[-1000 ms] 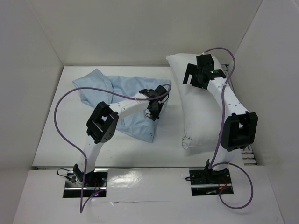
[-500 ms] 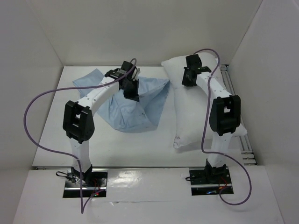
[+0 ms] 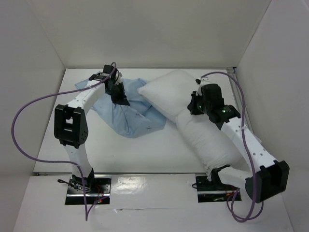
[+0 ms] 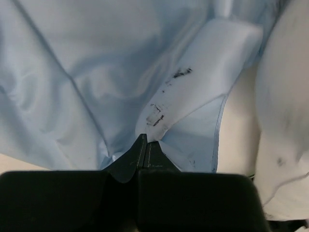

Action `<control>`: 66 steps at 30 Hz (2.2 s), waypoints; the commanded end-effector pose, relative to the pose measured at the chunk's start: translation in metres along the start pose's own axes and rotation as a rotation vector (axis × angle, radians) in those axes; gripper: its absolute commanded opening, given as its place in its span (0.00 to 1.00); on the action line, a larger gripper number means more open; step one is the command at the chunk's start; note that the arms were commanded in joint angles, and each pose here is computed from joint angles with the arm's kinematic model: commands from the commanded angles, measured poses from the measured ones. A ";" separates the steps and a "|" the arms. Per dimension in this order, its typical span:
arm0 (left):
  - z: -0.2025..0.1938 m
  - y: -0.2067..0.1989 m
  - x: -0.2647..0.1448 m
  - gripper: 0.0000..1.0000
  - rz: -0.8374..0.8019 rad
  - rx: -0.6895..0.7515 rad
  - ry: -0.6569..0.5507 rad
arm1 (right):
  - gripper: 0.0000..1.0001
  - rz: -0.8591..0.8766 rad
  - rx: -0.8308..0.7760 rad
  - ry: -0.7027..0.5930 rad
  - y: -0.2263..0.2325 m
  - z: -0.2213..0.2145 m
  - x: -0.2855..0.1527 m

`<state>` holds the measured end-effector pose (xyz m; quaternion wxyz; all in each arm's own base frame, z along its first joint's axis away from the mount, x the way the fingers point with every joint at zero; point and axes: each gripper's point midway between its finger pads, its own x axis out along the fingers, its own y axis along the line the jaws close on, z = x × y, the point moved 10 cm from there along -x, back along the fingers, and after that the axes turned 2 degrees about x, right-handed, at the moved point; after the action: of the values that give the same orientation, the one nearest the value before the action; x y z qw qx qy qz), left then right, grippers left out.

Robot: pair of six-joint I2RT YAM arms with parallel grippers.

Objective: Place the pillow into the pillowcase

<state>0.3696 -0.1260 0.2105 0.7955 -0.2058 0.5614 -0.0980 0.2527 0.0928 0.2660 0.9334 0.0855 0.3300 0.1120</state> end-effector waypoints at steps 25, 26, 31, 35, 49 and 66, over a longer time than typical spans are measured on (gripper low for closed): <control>0.035 0.032 -0.065 0.00 -0.096 -0.193 -0.196 | 1.00 -0.455 0.242 0.310 0.002 -0.022 -0.064; 0.035 0.032 -0.065 0.00 -0.096 -0.193 -0.196 | 1.00 -0.497 0.295 0.293 0.001 -0.022 -0.069; 0.038 0.029 -0.069 0.00 -0.111 -0.184 -0.208 | 0.90 -0.461 0.596 0.149 0.001 -0.046 -0.092; 0.039 0.027 -0.065 0.00 -0.114 -0.177 -0.203 | 0.71 -0.349 0.764 0.020 0.000 -0.069 -0.062; 0.043 0.023 -0.062 0.00 -0.125 -0.139 -0.201 | 0.83 -0.685 0.259 -0.462 -0.040 0.014 -0.003; 0.046 0.022 -0.076 0.00 -0.120 -0.128 -0.235 | 1.00 -0.171 0.224 0.005 0.027 0.058 0.111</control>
<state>0.3808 -0.0705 0.2645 0.8196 -0.3070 0.4781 -0.0729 0.3669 0.1269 0.2981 0.9578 0.1559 0.2388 -0.0365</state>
